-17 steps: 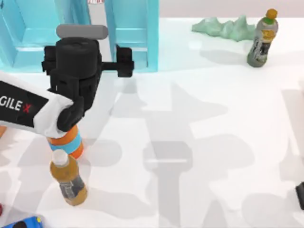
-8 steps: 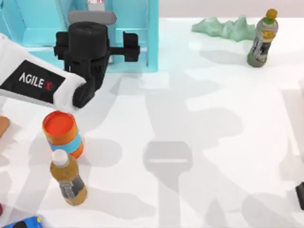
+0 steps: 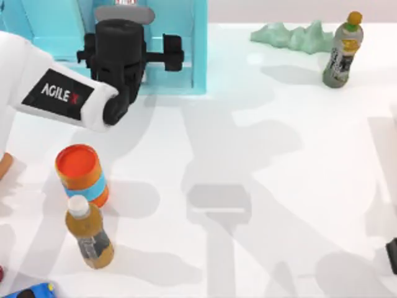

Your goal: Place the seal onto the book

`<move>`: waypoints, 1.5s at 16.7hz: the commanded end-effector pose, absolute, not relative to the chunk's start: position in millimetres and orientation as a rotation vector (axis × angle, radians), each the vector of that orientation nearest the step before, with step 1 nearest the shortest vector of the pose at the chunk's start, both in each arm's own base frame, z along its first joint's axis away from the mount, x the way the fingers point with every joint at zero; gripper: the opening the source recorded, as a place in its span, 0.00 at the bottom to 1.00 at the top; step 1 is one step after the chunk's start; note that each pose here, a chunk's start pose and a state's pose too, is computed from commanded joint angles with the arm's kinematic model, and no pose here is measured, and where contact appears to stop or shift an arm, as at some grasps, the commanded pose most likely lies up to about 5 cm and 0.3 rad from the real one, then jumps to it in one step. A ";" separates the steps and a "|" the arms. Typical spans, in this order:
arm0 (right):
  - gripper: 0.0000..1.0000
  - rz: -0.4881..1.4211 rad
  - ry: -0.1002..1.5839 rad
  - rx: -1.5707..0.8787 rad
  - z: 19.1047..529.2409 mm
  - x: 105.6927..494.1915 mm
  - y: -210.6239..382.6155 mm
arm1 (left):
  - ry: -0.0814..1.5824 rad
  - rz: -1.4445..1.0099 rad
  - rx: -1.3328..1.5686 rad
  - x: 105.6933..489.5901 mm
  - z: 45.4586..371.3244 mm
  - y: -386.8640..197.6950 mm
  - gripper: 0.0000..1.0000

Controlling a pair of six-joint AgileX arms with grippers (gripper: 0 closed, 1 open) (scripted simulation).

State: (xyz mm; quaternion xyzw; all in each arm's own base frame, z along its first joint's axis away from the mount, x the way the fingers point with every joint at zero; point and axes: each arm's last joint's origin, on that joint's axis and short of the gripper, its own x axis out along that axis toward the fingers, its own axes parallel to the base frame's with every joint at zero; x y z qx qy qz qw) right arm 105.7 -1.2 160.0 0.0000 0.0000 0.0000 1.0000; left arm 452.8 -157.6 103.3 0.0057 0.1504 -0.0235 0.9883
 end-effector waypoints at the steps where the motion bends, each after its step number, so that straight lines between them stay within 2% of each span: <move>1: 1.00 0.000 0.000 0.000 160.0 105.7 -1.2 | 0.302 -0.047 0.012 452.8 103.3 -157.6 1.00; 14: 1.00 0.000 0.000 0.000 160.0 105.7 -1.2 | 0.302 -0.047 0.012 452.8 103.3 -157.6 0.02; 25: 1.00 0.000 0.000 0.000 160.0 105.7 -1.2 | 0.302 -0.051 0.015 450.2 107.6 -160.8 0.00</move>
